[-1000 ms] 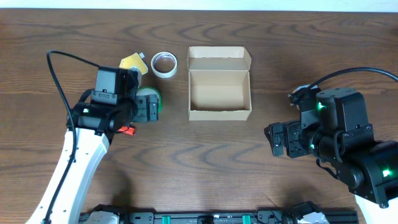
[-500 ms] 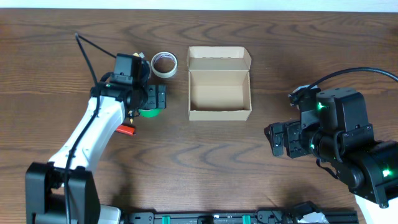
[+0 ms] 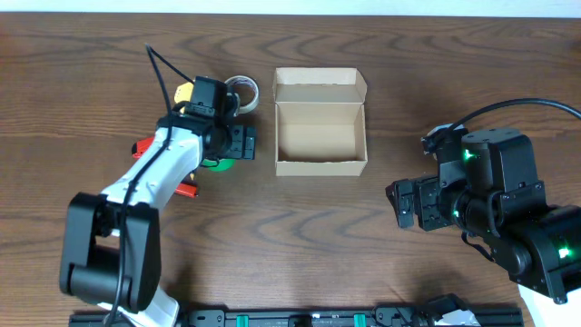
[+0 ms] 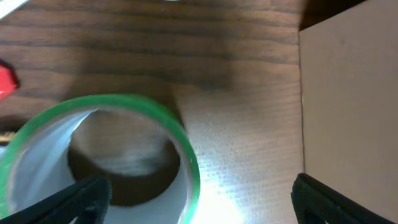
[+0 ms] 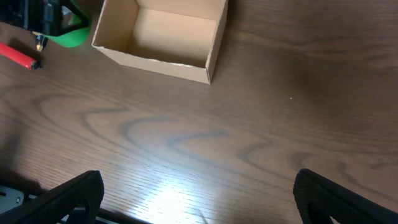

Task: Pack container
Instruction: 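Reach the left gripper over the green tape roll and grasp it, then carry the green tape roll with the left gripper into the box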

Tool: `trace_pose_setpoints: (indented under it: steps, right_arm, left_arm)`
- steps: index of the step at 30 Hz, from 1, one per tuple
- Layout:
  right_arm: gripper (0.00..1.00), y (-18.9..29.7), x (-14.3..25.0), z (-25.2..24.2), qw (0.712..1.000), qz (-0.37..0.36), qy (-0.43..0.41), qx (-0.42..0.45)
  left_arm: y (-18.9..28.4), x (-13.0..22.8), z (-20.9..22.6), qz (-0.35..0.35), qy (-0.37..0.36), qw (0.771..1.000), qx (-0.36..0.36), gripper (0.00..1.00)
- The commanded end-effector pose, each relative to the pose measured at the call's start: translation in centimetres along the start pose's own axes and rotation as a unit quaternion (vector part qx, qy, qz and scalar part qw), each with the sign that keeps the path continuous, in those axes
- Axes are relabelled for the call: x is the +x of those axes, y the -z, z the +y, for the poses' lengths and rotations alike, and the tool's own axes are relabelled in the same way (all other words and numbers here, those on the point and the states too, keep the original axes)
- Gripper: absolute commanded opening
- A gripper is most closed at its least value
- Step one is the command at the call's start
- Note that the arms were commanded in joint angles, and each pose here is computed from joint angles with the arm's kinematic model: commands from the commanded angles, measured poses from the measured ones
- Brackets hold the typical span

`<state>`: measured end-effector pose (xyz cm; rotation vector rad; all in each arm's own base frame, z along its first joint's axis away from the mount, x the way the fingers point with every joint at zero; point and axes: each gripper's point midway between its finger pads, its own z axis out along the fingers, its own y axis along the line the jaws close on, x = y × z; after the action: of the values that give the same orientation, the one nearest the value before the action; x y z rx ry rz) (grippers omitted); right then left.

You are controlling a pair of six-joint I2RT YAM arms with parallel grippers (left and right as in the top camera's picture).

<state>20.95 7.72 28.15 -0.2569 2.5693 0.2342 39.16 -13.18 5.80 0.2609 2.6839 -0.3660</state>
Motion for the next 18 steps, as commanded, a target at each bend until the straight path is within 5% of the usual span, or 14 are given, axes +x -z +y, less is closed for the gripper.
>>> trace_pose_setpoints:
  steps: [1,15,18]
  right_arm:
    - [0.99,0.0,0.0,-0.1,1.0,0.0,-0.002,0.001]
    - [0.99,0.0,0.0,-0.1,1.0,0.0,-0.002,0.001]
    - [0.99,0.0,0.0,-0.1,1.0,0.0,-0.002,0.001]
  left_arm:
    - [-0.5,-0.7,0.5,-0.005,-0.012,1.0,-0.023,0.91]
    - [-2.9,0.5,1.7,0.017,-0.017,0.998,-0.061,0.7]
    - [-3.2,0.6,1.8,0.02,-0.017,0.998,-0.062,0.58]
